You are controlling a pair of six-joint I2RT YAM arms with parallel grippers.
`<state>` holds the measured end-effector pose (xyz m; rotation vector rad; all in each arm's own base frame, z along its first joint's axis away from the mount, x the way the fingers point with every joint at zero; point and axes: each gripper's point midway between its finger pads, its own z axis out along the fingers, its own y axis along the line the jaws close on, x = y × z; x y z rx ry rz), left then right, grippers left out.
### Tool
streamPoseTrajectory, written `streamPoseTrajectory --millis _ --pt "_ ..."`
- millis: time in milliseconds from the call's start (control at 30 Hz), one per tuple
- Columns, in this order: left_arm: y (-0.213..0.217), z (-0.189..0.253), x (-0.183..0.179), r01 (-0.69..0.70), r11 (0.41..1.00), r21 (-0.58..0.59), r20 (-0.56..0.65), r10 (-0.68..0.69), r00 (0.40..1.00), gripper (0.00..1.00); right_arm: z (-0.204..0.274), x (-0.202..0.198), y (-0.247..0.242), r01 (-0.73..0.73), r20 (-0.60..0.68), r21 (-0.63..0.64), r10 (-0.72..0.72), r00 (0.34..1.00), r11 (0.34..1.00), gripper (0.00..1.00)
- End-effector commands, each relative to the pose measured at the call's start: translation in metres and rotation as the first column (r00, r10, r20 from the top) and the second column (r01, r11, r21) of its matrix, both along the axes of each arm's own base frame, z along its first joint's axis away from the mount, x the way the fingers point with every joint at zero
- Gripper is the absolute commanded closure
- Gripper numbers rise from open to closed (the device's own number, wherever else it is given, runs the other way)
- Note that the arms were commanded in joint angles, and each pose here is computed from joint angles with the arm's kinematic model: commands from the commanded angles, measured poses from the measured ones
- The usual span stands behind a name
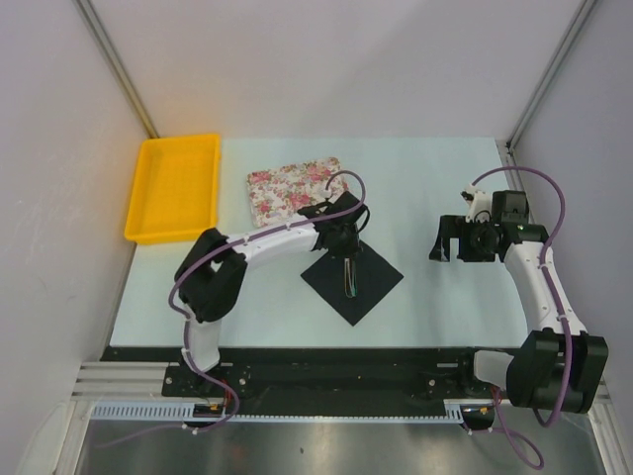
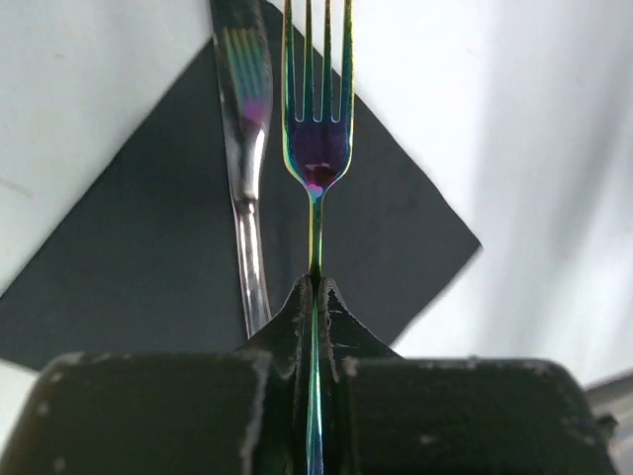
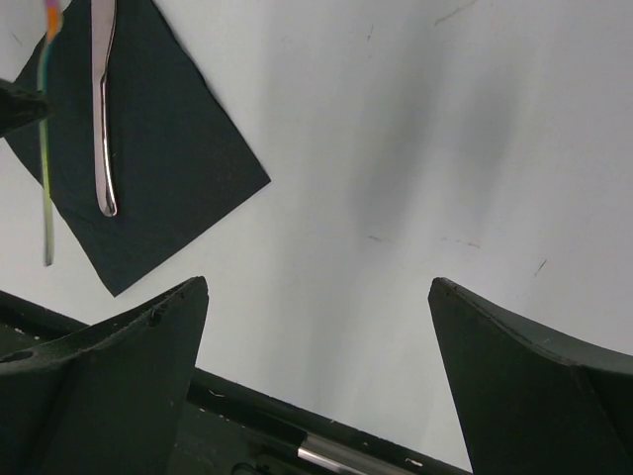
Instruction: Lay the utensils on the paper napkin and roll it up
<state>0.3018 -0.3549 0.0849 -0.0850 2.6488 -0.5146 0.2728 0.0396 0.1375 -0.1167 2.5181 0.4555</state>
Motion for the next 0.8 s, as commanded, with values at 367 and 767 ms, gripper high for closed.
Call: streamPoseTrajectory --millis 367,767 --pt "-0.018 -0.021 0.046 -0.068 0.992 0.111 0.096 0.057 0.994 1.00 0.012 0.007 -0.003 0.026 0.035 0.024 -0.026 0.999 0.999 0.00" --pt "-0.019 -0.040 0.030 -0.033 0.987 0.154 0.079 0.021 0.997 0.99 0.013 0.006 -0.004 0.032 0.034 0.033 -0.033 0.999 0.999 0.00"
